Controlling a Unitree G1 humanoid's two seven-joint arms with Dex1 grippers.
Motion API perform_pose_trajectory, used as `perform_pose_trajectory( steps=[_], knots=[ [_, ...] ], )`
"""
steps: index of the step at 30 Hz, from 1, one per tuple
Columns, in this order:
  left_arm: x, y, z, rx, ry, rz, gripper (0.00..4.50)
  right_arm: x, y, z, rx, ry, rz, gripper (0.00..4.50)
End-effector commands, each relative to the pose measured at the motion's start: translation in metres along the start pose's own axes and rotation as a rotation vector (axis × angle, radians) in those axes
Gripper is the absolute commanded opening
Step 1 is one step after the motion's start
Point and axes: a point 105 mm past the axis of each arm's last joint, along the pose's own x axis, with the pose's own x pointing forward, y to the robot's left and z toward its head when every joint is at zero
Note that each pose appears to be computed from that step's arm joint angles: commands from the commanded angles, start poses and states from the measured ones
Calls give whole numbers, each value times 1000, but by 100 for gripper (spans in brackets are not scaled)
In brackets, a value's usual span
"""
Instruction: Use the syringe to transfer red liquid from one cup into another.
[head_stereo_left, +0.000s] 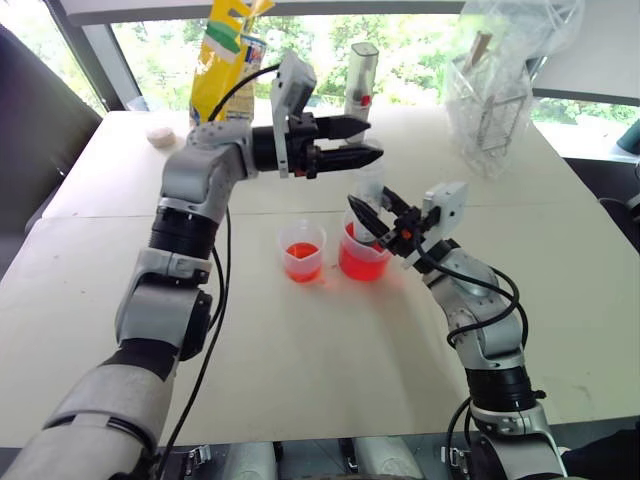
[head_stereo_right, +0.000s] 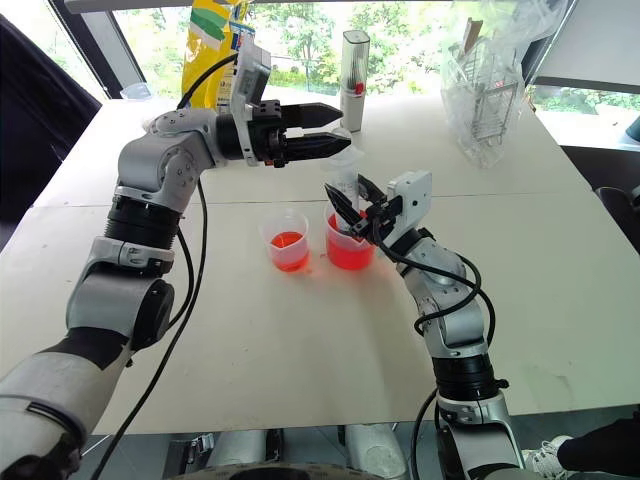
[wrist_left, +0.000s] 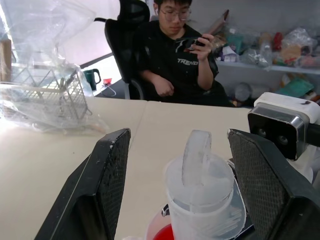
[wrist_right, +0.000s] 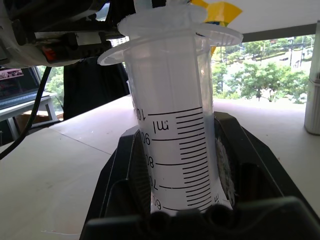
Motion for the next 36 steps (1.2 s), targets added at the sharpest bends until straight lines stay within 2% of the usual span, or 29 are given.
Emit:
perform_pose_trajectory(
  steps=[1,5,6,13,19,26,36],
  knots=[
    [2,-1,13,38,-25,-11,231,3,1,18,-42,-51,15,139],
    [1,-1,13,32,-31,-17,31,4,1,18,-43,-51,16,139],
    [1,-2,13,31,-32,-20,5,4,1,18,-43,-50,16,139],
    [2,-4,24,55,-60,-25,5,3,-1,15,-41,-40,11,139],
    [1,-2,44,97,-96,2,5,-2,1,-13,-4,34,6,139],
    [-3,3,58,140,-116,39,5,-4,6,-28,34,65,13,139],
    [-9,9,74,176,-148,78,5,-6,9,-34,44,82,26,139]
  ],
)
